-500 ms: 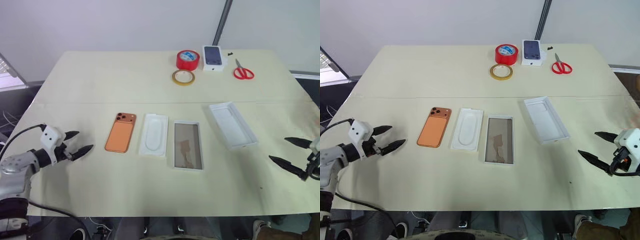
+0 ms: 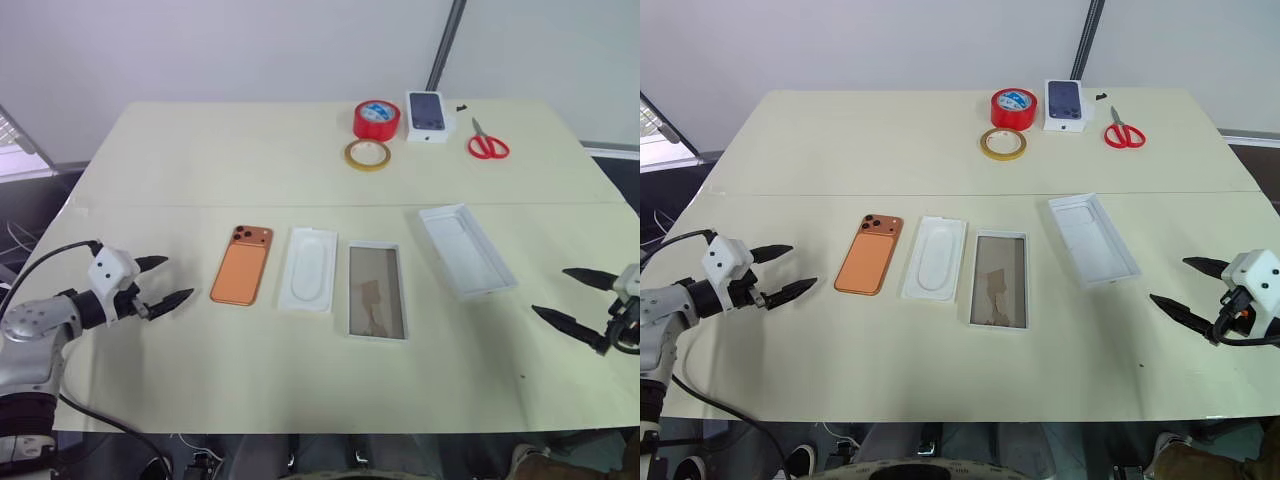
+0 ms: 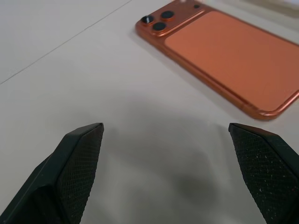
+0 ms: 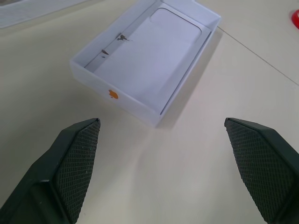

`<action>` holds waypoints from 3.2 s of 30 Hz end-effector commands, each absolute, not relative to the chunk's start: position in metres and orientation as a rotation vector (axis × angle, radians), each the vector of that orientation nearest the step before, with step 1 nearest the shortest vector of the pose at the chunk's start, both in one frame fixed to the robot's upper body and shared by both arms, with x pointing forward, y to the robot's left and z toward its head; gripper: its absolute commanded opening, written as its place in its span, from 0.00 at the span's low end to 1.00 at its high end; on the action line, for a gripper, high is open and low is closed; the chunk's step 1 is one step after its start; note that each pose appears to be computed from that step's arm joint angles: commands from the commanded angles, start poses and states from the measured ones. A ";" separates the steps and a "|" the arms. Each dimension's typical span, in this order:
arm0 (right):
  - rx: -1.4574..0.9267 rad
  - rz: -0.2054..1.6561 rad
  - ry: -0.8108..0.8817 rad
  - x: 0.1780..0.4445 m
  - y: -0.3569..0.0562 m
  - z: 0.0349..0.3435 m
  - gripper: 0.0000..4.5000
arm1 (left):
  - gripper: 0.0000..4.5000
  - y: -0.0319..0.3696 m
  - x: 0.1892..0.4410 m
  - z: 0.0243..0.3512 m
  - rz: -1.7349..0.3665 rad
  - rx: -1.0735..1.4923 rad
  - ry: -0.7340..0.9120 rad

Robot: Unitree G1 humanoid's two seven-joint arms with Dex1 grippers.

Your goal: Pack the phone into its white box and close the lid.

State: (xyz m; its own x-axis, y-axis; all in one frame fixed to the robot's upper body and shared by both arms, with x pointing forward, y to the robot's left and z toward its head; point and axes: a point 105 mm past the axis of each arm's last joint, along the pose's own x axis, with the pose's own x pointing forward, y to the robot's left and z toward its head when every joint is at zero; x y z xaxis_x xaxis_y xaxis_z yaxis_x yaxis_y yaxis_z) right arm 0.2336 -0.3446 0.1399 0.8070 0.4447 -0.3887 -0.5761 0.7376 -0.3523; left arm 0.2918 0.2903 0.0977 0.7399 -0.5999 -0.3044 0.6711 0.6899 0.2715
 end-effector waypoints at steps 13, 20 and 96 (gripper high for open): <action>-0.520 0.607 0.221 0.243 -0.327 0.159 0.99 | 1.00 0.265 0.299 0.127 -0.813 0.328 0.071; -0.586 0.822 0.115 0.258 -0.259 0.174 0.99 | 1.00 0.214 0.310 0.129 -0.888 0.171 0.153; -0.692 1.285 0.196 0.261 -0.118 0.083 0.01 | 0.00 0.118 0.350 0.144 -0.650 -0.711 0.493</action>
State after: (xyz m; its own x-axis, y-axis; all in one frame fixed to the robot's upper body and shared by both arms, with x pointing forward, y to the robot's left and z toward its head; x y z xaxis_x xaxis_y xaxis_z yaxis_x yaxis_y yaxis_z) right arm 0.2574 -0.1217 0.0804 0.2907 0.8092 -0.5106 -0.9362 0.1302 -0.3265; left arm 0.3482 0.1181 0.1284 0.6905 -0.6797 -0.2473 0.3428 0.6086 -0.7156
